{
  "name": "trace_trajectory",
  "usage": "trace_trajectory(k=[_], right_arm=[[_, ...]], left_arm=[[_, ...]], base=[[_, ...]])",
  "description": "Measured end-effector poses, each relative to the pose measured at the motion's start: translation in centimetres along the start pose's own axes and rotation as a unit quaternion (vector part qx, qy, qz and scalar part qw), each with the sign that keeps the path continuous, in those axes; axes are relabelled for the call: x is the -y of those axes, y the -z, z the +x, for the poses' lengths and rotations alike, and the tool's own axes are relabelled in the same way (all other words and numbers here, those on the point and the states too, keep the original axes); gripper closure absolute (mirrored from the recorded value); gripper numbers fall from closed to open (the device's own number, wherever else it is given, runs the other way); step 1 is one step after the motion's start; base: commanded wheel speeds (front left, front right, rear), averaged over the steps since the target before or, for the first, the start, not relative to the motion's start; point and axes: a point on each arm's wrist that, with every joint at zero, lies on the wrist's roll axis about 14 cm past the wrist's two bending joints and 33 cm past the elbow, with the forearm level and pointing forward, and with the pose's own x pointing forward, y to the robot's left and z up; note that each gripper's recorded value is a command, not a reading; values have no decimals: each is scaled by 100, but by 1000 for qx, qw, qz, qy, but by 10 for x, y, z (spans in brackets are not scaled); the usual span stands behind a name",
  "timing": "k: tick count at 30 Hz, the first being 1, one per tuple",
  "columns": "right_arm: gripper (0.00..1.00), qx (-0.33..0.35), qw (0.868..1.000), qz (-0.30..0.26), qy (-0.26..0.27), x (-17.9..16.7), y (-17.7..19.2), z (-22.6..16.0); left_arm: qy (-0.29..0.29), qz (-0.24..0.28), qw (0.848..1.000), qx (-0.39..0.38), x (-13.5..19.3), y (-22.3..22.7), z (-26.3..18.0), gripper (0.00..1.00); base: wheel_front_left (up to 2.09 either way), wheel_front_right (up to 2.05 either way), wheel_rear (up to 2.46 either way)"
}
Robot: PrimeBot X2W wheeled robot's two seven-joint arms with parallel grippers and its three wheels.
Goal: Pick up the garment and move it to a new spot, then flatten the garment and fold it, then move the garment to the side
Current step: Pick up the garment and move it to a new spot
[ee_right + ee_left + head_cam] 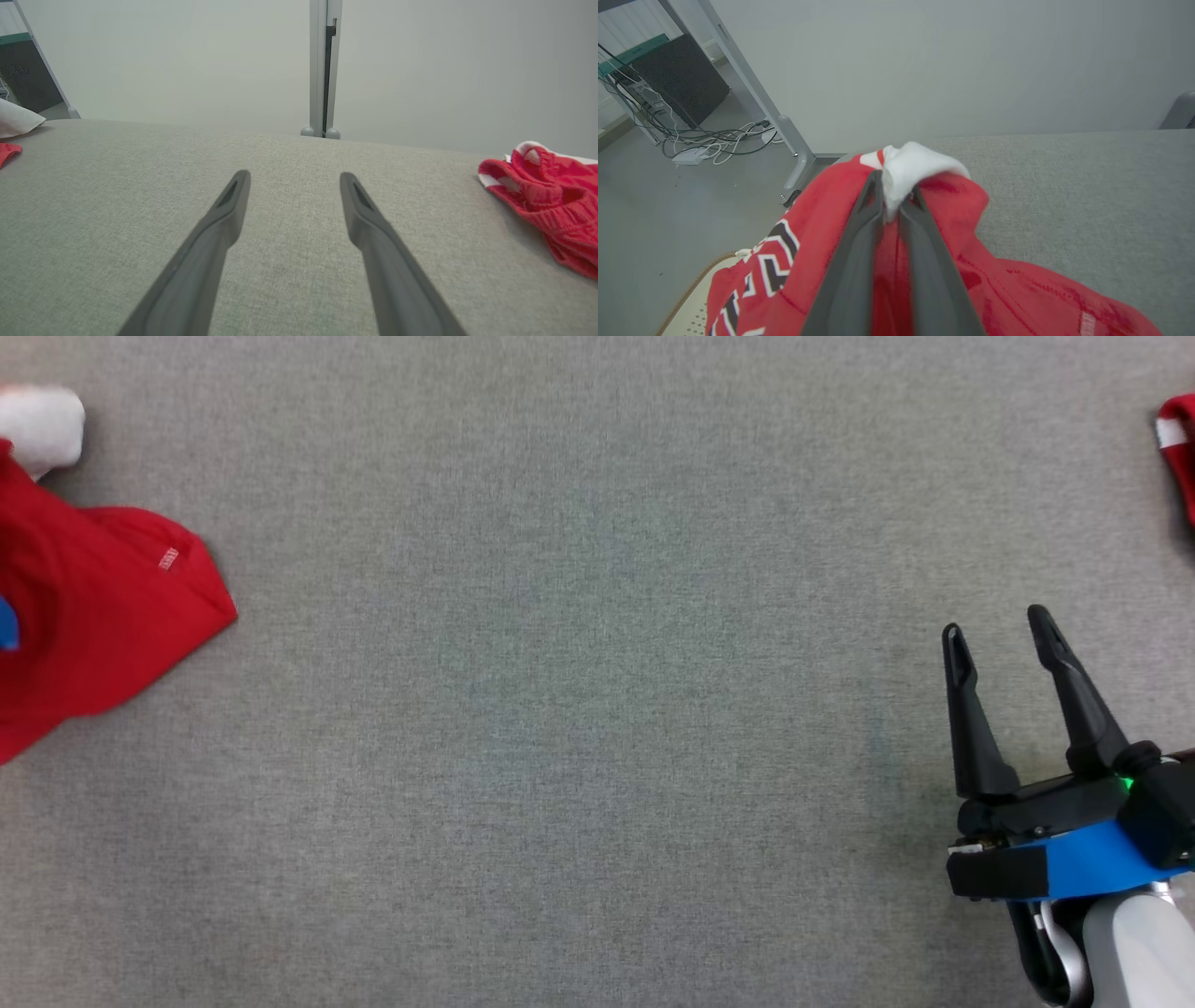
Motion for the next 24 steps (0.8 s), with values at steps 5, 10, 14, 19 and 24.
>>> trace_trajectory(k=[5,10,14,19,24], right_arm=[[0,17,1000,15,5,-4,-13,-9],[0,31,999,28,19,-3,-25,-22],[0,40,998,32,41,5,-34,-38],[0,55,995,31,81,25,-48,-61],[0,70,990,30,119,46,-60,-82]], left_arm=[[26,35,991,125,10,-93,0,100],[75,62,962,255,49,-194,-19,100],[130,72,922,357,101,-266,-51,100],[220,73,868,439,186,-333,-101,100],[310,64,823,473,261,-358,-148,100]], base=[[0,0,0],[0,0,0],[0,0,0],[0,0,0],[0,0,0]])
